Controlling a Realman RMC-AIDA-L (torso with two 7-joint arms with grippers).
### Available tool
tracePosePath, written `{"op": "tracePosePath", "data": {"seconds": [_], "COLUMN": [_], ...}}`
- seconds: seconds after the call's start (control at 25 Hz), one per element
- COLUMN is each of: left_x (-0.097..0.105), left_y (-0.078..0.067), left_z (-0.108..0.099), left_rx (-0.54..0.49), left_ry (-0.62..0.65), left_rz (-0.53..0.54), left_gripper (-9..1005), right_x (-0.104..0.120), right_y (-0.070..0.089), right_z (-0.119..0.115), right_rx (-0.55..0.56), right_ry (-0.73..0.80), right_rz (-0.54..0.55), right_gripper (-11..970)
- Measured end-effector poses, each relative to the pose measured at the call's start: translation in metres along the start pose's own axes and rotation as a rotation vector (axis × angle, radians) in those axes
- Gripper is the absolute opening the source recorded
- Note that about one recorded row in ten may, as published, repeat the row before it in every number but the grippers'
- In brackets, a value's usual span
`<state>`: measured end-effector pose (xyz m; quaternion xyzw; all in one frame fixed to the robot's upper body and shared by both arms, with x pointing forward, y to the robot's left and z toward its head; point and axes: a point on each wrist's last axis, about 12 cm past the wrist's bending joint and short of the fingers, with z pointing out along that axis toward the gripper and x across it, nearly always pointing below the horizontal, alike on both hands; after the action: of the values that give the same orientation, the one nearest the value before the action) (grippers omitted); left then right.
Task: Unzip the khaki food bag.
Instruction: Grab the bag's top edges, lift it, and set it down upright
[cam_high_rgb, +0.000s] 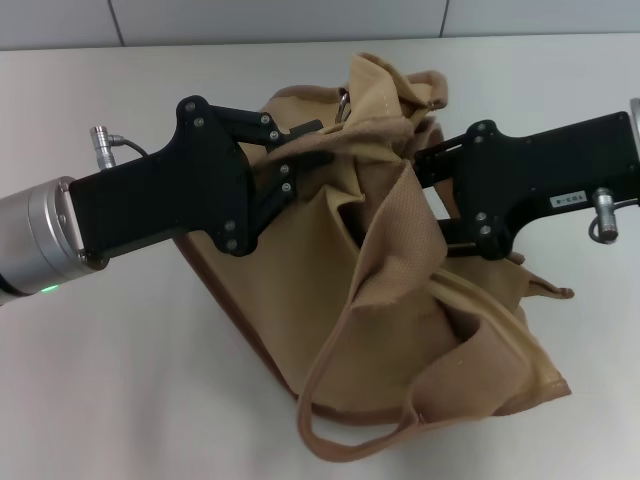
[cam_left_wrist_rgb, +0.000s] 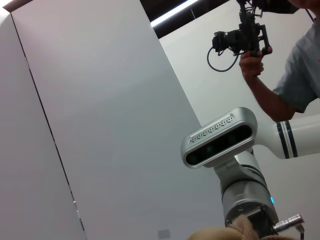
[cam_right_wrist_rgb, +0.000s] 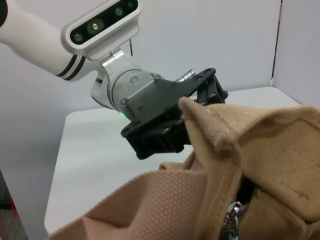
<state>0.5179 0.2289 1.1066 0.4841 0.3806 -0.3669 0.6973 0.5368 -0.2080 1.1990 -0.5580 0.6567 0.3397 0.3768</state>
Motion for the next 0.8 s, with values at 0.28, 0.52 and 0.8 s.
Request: {"op": "tracePosePath", "data": {"seconds": [0.28,0.52,0.8], "left_x": [0.000,0.000,0.000], "left_y": [0.001,0.000,0.001], "left_z": [0.002,0.002,0.003], "left_rx": [0.007,0.010,0.012], "left_ry": [-0.003,-0.003,-0.004], "left_rz": [0.002,-0.001,0.000], "left_gripper": [58,58,58], "right_x": [-0.002,-0.001,0.000], "right_y": [-0.001,-0.001,-0.002], "right_z": [0.006,0.016,0.019], "right_rx": [-0.017,-0.003,-0.002], "right_ry": [-0.036,-0.035,-0.035], "right_rz": [0.005,-0.016,-0.027], "right_gripper": [508,475,288]}}
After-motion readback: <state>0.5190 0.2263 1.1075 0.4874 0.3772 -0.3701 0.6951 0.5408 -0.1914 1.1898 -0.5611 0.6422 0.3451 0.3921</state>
